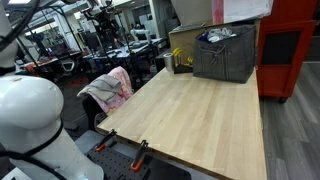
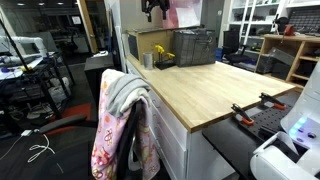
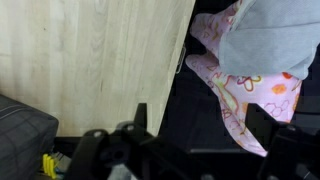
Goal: Remove the grey cloth from the chair and then put it on the table
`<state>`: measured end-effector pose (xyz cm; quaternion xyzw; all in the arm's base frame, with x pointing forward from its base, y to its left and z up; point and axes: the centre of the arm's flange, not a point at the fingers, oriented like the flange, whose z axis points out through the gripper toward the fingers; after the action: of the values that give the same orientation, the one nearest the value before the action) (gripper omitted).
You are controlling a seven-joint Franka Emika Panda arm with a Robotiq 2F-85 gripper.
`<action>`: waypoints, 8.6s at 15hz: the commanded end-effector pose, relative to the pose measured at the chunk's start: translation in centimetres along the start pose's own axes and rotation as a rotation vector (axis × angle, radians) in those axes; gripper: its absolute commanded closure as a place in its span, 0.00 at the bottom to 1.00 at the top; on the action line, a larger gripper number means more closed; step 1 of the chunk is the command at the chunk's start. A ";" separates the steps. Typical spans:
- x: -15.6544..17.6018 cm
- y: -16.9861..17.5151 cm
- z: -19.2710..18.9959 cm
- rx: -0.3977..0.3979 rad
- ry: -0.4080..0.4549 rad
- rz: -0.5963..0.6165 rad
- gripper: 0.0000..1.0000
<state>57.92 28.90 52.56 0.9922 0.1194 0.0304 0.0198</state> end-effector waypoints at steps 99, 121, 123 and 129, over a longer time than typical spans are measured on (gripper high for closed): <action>-5.1 -22.2 10.2 0.184 -0.262 0.628 0.74; -3.2 -19.7 21.4 0.129 -0.354 0.726 0.75; -3.2 -19.8 20.9 0.142 -0.342 0.725 0.90; -3.9 -19.5 18.4 0.169 -0.308 0.743 0.99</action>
<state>52.00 47.57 30.52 0.9641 -0.2287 -0.1304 -0.0350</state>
